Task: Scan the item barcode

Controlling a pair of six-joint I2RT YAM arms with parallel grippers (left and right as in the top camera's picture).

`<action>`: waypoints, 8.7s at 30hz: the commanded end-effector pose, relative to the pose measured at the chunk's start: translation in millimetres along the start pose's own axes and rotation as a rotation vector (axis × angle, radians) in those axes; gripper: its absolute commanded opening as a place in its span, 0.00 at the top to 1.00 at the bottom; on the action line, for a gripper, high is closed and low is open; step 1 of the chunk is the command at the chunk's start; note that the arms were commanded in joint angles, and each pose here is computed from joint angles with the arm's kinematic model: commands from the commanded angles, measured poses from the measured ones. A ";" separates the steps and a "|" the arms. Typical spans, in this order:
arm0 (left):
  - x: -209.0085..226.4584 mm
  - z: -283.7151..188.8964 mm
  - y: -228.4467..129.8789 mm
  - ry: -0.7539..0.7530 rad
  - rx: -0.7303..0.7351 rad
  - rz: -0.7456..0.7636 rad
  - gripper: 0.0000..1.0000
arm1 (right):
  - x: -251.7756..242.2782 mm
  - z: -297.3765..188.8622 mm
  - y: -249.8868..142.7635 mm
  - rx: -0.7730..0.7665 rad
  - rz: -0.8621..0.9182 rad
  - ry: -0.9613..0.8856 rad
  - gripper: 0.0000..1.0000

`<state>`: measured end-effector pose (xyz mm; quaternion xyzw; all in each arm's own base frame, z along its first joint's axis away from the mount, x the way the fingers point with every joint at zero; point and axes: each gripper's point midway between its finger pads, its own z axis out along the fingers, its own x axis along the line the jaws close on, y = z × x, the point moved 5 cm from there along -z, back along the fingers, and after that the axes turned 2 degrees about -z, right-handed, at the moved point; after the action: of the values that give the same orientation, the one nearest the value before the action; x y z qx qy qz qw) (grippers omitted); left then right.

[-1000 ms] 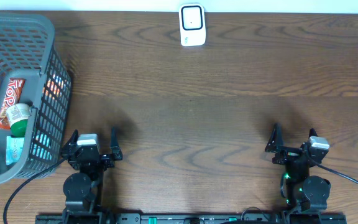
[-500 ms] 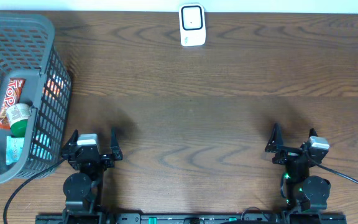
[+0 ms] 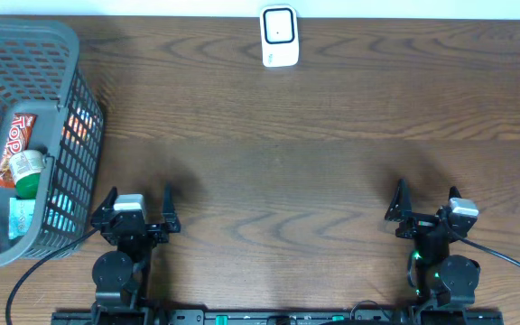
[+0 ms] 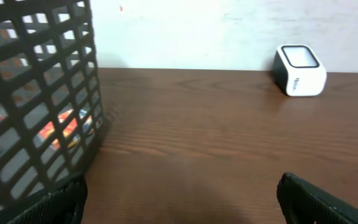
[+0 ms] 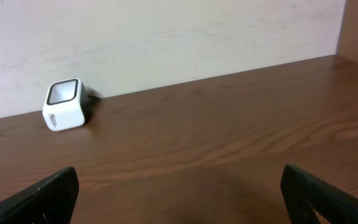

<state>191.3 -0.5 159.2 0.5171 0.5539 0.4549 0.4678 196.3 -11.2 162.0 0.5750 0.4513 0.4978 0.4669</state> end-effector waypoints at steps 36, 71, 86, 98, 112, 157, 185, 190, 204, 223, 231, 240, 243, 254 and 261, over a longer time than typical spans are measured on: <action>-55.9 13.9 122.4 -0.299 0.861 -0.170 0.02 | 1.7 -0.3 -0.8 0.001 -0.015 0.010 0.01; 197.4 22.9 202.9 1.013 0.814 -0.578 0.02 | 1.7 -0.3 -0.8 0.001 -0.015 0.010 0.01; 228.7 77.0 94.6 0.894 1.022 -0.356 0.02 | 1.8 -0.3 -0.8 0.001 -0.015 0.010 0.01; 242.8 98.1 52.3 0.713 1.092 -0.327 0.02 | 1.7 -0.3 -0.8 0.001 -0.015 0.010 0.01; 259.0 110.3 11.5 0.643 1.145 -0.422 0.02 | 1.7 -0.3 -0.8 0.001 -0.015 0.010 0.01; 244.9 114.2 -44.6 0.564 1.109 -0.452 0.30 | 1.7 -0.3 -0.8 0.001 -0.015 0.010 0.01; 194.8 51.1 155.3 0.605 0.465 -0.479 0.32 | 1.7 -0.3 -0.8 0.001 -0.015 0.010 0.01; 156.0 33.9 197.7 0.426 0.309 -0.485 0.32 | 1.7 -0.3 -0.8 0.001 -0.015 0.010 0.01; 7.9 31.4 237.3 -0.213 0.276 -0.476 0.32 | 1.7 -0.3 -0.8 0.001 -0.015 0.010 0.01; -131.1 122.6 80.2 -0.221 1.077 -0.729 0.32 | 1.7 -0.3 -0.8 0.001 -0.015 0.010 0.01; -151.0 125.6 28.8 -0.022 1.313 -0.898 0.32 | 1.7 -0.3 -0.8 0.001 -0.015 0.010 0.01; -169.8 132.0 27.0 0.038 1.335 -1.070 0.32 | 1.8 -0.3 -0.8 0.002 -0.015 0.011 0.01; -176.5 129.4 23.7 0.043 1.347 -1.060 0.31 | 1.8 -0.3 -0.8 0.002 -0.015 0.011 0.01; -216.1 137.3 -17.5 0.009 1.493 -1.085 0.25 | 2.0 -0.3 -0.8 0.002 -0.015 0.012 0.01; -225.2 147.5 -41.8 -0.003 1.558 -1.122 0.27 | 2.0 -0.3 -0.8 0.002 -0.015 0.012 0.01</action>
<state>336.4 -218.9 107.9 0.3501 0.8721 -0.3069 0.1506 196.3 -10.9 162.0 0.5744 0.4520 0.4984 0.4661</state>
